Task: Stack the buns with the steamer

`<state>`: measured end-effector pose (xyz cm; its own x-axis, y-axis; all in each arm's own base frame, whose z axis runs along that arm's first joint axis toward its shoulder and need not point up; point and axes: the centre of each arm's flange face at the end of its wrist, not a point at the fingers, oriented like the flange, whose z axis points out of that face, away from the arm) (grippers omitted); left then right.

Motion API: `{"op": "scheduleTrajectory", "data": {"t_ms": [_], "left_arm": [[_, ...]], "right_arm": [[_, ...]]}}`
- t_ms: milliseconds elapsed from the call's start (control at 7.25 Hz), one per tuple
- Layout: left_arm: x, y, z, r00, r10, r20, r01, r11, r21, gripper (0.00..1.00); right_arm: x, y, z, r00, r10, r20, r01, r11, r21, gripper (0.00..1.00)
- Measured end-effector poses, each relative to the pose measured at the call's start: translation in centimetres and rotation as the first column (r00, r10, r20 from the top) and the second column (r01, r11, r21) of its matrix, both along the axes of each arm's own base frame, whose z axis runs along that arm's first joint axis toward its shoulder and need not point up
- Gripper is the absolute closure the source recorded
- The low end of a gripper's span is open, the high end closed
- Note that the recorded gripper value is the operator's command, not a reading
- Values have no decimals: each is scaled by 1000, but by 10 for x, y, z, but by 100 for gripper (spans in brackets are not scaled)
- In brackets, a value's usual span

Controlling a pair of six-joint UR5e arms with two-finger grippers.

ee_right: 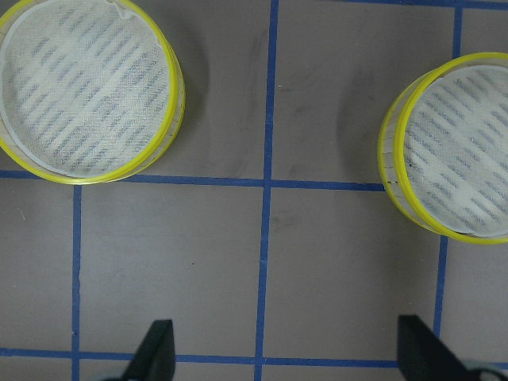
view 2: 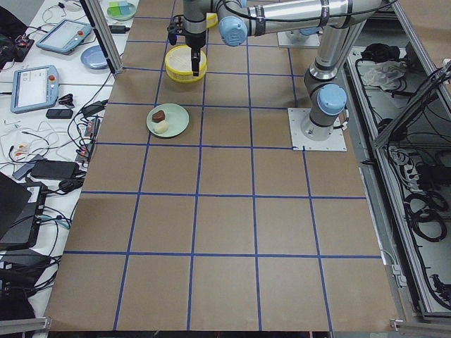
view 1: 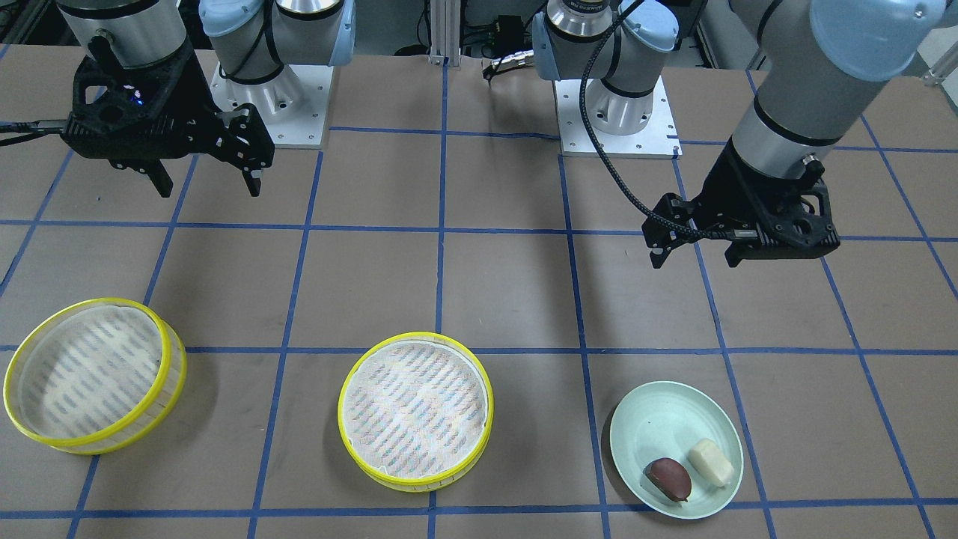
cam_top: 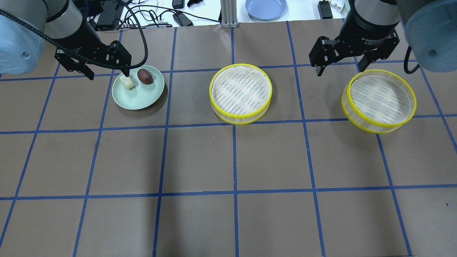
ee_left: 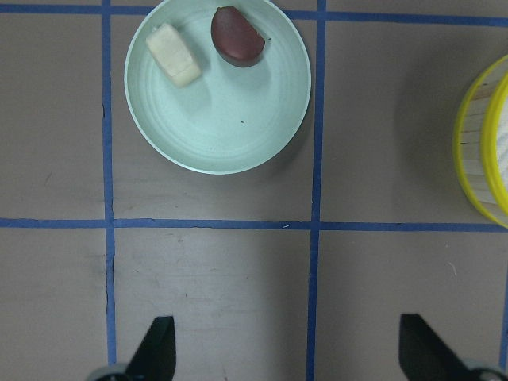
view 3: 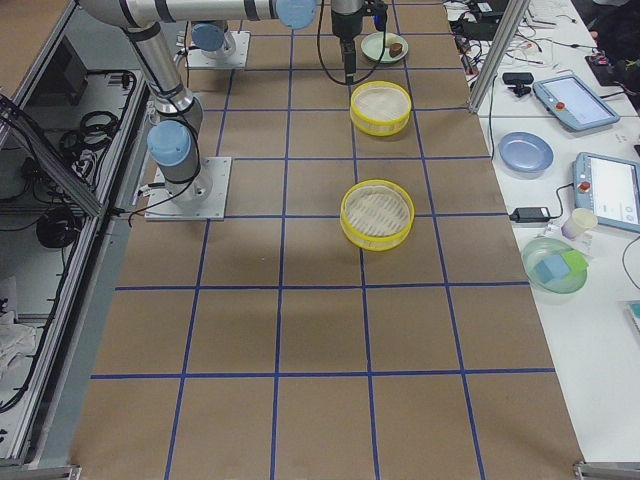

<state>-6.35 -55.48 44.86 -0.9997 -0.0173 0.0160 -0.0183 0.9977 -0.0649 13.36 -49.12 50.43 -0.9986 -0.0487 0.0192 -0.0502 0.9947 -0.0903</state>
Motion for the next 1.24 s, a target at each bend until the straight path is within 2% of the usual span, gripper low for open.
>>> {"op": "scheduleTrajectory", "data": {"t_ms": [276, 414, 690, 828, 1241], "left_arm": [[31, -31, -31, 999, -35, 11, 35, 999, -27, 0], [49, -54, -56, 999, -34, 19, 35, 998, -55, 0], [82, -92, -112, 1000, -4, 26, 6, 995, -96, 0], [94, -106, -138, 999, 21, 26, -18, 994, -112, 3], [107, -135, -195, 988, 155, -23, -157, 979, -131, 10]], "right_arm": [[-5, -6, -4, 1000, 14, -7, -14, 1000, 0, 1], [-20, -17, -11, 999, 41, -14, -41, 999, 10, 1], [-105, -53, -39, 997, 75, -23, -74, 997, 35, 1], [-160, -73, -60, 996, 81, -40, -79, 996, 36, 1], [-298, -116, -149, 994, 56, -89, -52, 998, 44, 2]]}}
